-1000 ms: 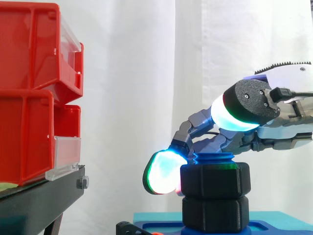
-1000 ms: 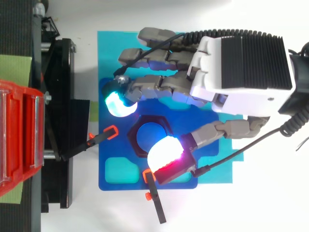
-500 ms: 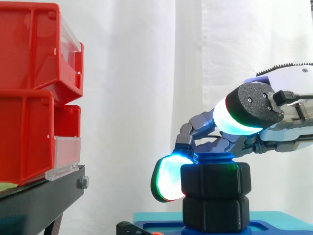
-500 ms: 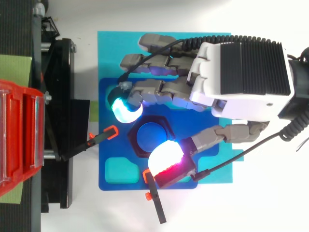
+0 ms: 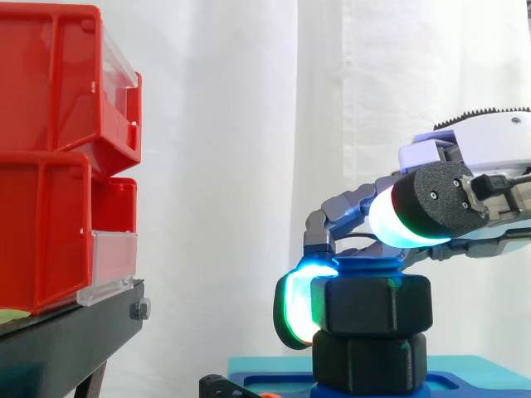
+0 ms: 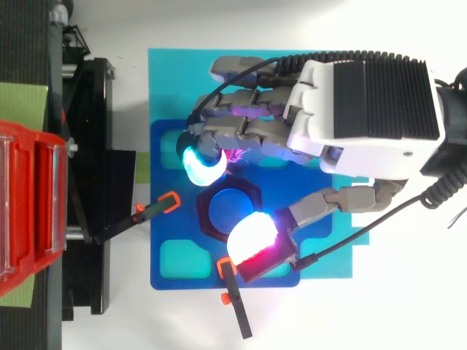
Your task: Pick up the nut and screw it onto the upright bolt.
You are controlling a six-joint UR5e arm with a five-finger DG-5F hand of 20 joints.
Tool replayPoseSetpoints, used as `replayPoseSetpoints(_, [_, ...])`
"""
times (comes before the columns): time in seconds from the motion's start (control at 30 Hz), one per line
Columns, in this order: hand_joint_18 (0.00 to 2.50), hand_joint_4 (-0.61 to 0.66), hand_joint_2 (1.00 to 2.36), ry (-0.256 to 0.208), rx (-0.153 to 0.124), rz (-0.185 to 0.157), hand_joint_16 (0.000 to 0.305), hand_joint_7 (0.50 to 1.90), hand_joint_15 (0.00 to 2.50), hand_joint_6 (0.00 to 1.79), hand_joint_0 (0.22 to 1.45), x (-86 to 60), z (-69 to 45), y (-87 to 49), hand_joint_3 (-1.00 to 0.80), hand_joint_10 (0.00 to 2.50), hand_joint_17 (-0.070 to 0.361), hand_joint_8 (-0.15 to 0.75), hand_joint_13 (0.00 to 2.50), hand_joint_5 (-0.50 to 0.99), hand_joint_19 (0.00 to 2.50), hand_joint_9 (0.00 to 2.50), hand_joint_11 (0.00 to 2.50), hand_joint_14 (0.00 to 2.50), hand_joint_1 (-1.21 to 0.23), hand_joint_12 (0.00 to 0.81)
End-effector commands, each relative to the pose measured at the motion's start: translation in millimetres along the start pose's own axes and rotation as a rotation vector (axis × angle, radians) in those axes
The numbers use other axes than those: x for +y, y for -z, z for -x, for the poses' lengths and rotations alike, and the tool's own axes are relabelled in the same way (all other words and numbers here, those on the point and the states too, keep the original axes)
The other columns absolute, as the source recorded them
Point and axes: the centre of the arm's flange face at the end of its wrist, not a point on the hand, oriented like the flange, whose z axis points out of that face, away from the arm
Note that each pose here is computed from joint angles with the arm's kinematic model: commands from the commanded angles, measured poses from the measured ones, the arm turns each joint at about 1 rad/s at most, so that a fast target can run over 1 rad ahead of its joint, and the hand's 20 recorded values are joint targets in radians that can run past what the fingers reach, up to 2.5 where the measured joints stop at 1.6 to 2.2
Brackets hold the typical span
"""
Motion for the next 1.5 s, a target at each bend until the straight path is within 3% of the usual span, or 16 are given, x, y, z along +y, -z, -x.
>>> replayPoseSetpoints(0.0, [0.20,0.12,1.00,0.000,-0.001,-0.002,0.032,1.34,0.00,0.50,0.51,-1.3,0.7,0.1,-0.50,0.00,0.073,0.262,0.49,0.05,0.00,1.10,0.00,0.00,-0.40,0.269])
replayPoseSetpoints(1.03, [0.62,0.04,1.00,0.001,-0.005,-0.015,0.023,1.42,0.00,0.50,0.51,-12.4,6.9,1.5,-0.50,0.00,0.051,0.201,0.87,0.10,0.15,1.66,0.09,0.00,-0.43,0.179])
replayPoseSetpoints(1.1, [0.54,0.07,1.00,0.001,-0.006,-0.017,0.027,1.35,0.00,0.50,0.50,-13.4,7.4,1.6,-0.50,0.00,0.061,0.228,0.81,0.07,0.12,1.57,0.11,0.00,-0.41,0.204])
replayPoseSetpoints(1.27, [0.42,0.23,1.00,0.002,-0.009,-0.016,0.034,0.99,0.00,0.50,0.49,-14.1,8.2,1.4,-0.50,0.00,0.077,0.234,0.64,-0.04,0.10,1.26,0.09,0.00,-0.37,0.262])
replayPoseSetpoints(1.47, [0.33,0.20,1.00,0.003,-0.010,-0.014,0.038,0.76,0.00,0.50,0.48,-13.1,7.8,1.1,-0.50,0.00,0.085,0.225,0.55,-0.11,0.09,1.10,0.01,0.00,-0.37,0.281])
